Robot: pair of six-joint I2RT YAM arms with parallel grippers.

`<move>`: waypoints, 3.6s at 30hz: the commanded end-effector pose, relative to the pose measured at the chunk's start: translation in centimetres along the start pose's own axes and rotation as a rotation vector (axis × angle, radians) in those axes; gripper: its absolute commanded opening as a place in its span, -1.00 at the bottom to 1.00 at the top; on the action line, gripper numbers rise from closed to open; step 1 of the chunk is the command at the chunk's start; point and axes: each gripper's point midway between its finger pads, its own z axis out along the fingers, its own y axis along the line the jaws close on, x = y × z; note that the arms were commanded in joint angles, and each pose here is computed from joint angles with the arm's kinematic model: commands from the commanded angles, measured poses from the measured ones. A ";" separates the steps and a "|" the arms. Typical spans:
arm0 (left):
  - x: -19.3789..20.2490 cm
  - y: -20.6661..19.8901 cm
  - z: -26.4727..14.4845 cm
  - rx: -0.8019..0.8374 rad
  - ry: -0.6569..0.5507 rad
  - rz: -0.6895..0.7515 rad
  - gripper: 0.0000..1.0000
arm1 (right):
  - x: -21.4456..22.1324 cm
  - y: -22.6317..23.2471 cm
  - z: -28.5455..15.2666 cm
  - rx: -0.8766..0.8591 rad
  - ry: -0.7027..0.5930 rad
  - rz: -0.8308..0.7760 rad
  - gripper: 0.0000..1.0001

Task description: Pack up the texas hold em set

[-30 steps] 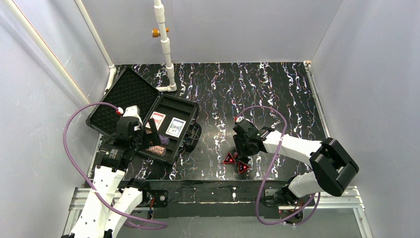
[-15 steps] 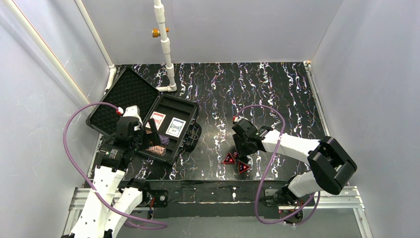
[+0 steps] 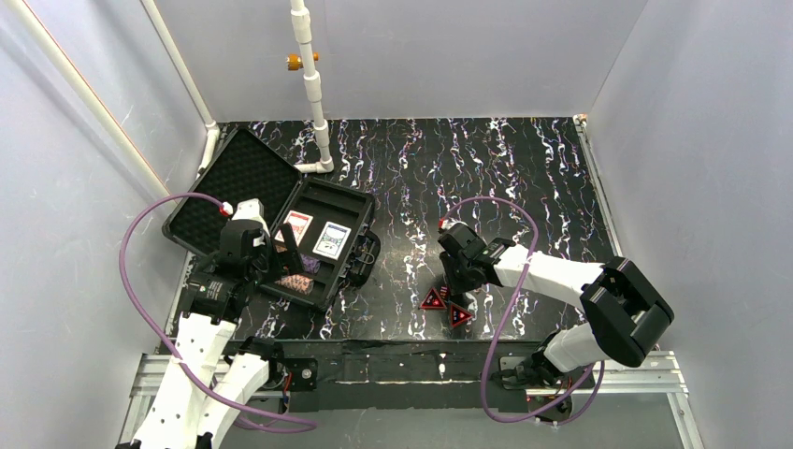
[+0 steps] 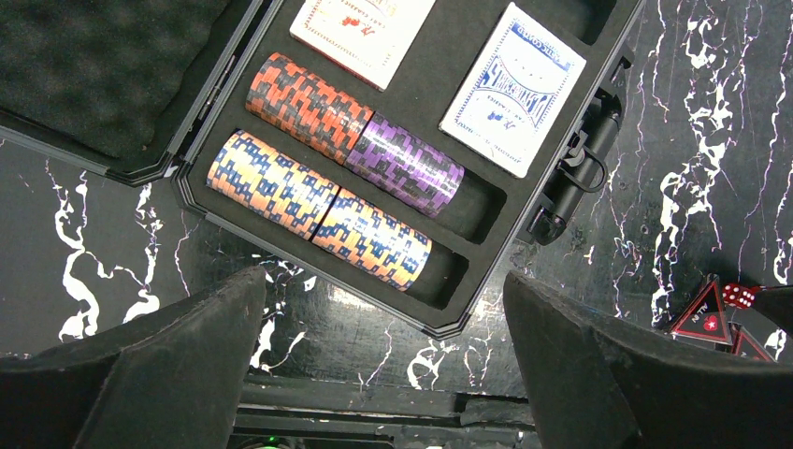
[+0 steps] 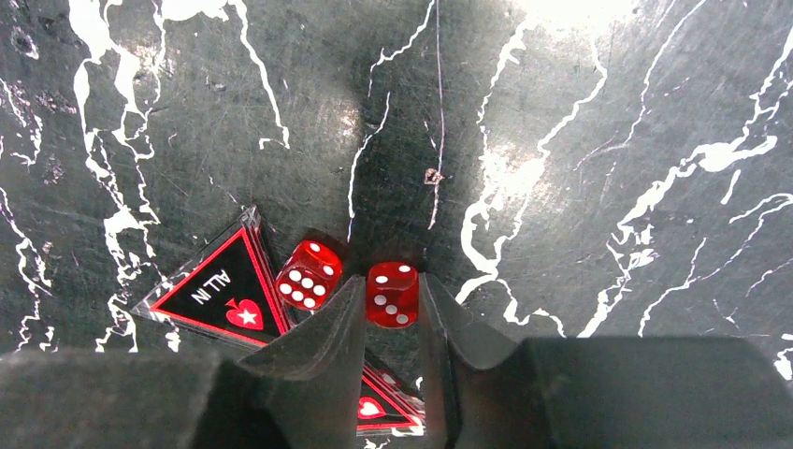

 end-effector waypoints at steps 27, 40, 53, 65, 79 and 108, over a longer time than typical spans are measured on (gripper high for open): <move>0.2 0.5 -0.4 -0.008 -0.020 0.005 0.97 | -4.0 0.3 -5.2 -0.007 -0.128 -0.011 -0.97; -0.3 0.7 -1.3 0.004 -0.080 -0.014 0.97 | -9.8 2.7 -8.7 -0.075 -0.258 -0.035 -0.97; -0.5 0.5 -2.0 0.029 -0.121 -0.026 0.97 | -15.5 7.5 -9.5 -0.217 -0.305 -0.049 -0.97; -0.6 0.6 -2.2 0.028 -0.134 -0.031 0.97 | -17.7 14.4 -8.0 -0.388 -0.266 -0.115 -0.97; -1.5 3.0 -4.0 -0.056 -0.260 -0.087 0.97 | -15.8 26.2 -4.5 -0.491 -0.202 -0.240 -0.97; -1.4 3.2 -4.3 -0.057 -0.280 -0.095 0.97 | -14.7 28.8 -4.5 -0.489 -0.241 -0.286 0.36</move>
